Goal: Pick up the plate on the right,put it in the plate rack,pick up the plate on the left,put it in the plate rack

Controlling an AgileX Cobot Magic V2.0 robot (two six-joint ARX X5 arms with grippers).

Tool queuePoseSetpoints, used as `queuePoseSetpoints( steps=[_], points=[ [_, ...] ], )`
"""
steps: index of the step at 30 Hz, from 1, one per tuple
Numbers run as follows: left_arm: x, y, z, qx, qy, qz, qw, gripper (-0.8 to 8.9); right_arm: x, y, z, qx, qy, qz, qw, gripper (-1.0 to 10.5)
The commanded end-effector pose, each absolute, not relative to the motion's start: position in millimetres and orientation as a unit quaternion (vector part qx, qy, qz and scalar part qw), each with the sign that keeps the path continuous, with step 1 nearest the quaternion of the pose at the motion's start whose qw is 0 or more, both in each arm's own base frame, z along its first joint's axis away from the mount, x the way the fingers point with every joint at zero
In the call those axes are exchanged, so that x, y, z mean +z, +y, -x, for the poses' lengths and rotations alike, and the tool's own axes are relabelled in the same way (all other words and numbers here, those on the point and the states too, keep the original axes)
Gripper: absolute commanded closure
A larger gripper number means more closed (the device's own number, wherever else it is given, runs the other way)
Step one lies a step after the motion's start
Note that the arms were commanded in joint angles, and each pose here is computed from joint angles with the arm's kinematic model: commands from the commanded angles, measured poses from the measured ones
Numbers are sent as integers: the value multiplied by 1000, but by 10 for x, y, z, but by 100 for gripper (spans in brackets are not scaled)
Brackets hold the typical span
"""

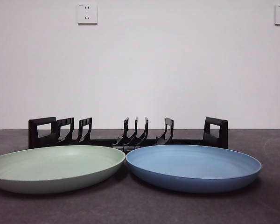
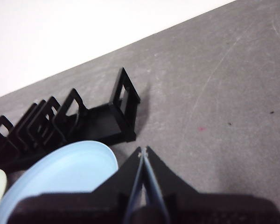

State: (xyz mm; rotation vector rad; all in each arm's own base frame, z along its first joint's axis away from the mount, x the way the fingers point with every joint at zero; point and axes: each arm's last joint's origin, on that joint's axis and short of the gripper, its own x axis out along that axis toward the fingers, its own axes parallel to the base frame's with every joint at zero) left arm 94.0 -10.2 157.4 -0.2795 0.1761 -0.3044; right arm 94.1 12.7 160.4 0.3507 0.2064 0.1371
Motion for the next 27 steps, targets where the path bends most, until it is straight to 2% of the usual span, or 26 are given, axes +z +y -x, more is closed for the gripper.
queuePoseSetpoints(
  steps=[1,8,11,17,20,24,25,27],
  points=[
    [1728,-101,-916,-154,71,151,974,820,1729,129,-948,69,97,-183,976,957],
    [2049,-101,-943,-153,76,150,974,820,2025,148,-1104,62,145,-175,972,957],
    [2151,-103,-1006,-152,97,152,972,820,2167,178,-1231,81,174,-176,965,957],
    [2290,-123,-1190,-173,172,165,956,819,2377,252,-1549,131,243,-174,945,956],
    [2346,-145,-1300,-205,217,169,939,819,2423,281,-1719,143,287,-158,934,956],
    [2415,-177,-1484,-249,276,173,912,813,2424,314,-1968,145,378,-117,907,947],
    [2431,-184,-1533,-257,285,171,907,791,2404,330,-2035,160,402,-108,895,946],
    [2464,-207,-1606,-262,294,171,903,592,2335,361,-2154,191,432,-106,875,922]
  ],
)
